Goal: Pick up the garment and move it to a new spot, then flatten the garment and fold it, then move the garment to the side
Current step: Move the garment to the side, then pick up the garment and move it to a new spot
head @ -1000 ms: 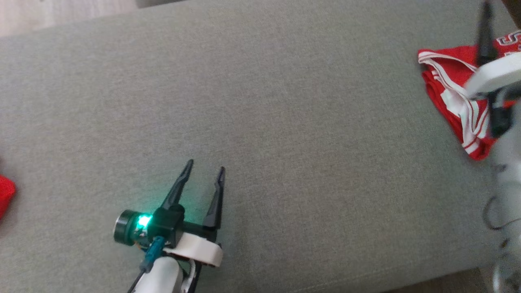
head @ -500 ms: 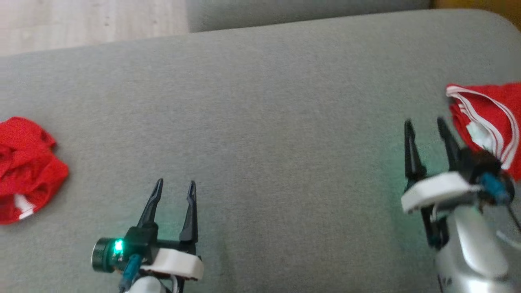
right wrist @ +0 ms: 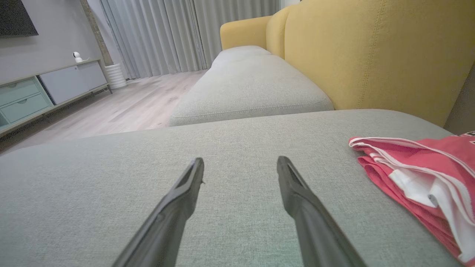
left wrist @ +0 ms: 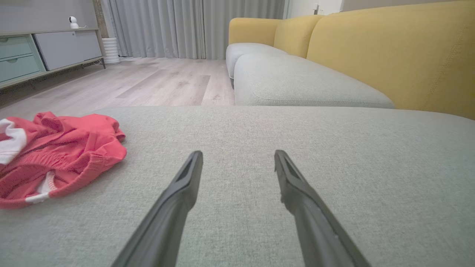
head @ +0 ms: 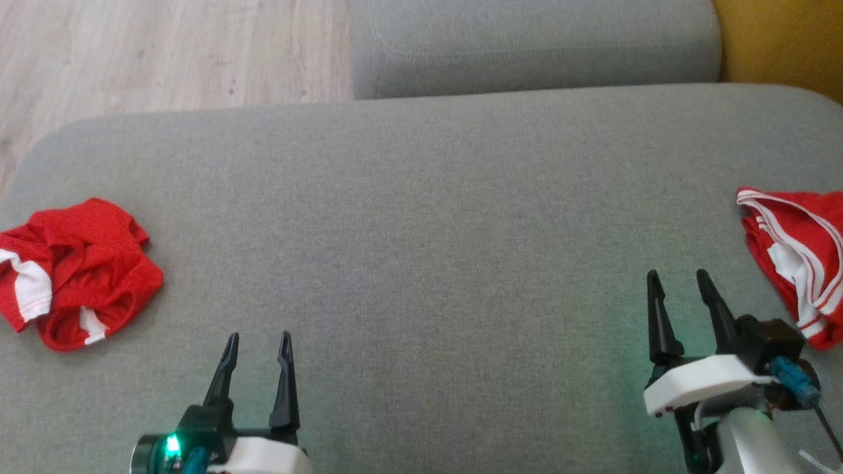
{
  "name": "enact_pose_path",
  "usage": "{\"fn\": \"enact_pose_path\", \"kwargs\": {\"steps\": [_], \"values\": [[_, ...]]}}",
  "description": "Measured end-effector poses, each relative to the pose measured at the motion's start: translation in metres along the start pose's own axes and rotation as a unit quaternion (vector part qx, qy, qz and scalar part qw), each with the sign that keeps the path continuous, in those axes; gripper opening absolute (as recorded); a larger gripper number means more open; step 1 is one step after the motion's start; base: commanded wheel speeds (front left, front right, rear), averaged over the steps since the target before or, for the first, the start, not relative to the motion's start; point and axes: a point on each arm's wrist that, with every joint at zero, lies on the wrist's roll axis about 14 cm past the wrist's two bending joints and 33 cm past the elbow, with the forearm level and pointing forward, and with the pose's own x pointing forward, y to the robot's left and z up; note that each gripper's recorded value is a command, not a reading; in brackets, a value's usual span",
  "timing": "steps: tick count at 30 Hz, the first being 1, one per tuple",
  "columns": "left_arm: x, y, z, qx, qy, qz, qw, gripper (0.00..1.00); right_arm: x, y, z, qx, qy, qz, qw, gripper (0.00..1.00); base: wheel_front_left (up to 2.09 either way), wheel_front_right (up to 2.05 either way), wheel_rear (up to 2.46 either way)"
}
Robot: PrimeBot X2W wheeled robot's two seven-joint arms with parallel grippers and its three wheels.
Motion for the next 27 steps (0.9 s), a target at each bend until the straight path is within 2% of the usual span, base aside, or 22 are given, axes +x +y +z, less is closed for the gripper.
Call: {"fn": "enact_pose_path", "kwargs": {"steps": [9,21,27], "values": [[-0.011,0.009,0.003,0.0,-0.007,0.015,1.0,1.0,-0.006,0.015,0.006,0.009,-0.01,0.02,1.0,1.0,0.0,0.0,0.0],[-0.019,0.015,-0.004,-0.003,0.001,0.025,1.0,1.0,-0.009,0.024,-0.008,0.012,0.011,0.032,0.999,1.0,0.0,0.0,0.0],[-0.029,0.032,-0.005,-0.007,0.001,0.055,0.998,1.0,0.0,0.052,-0.014,0.013,0.023,0.075,0.997,1.0,0.0,0.0,0.0]]}}
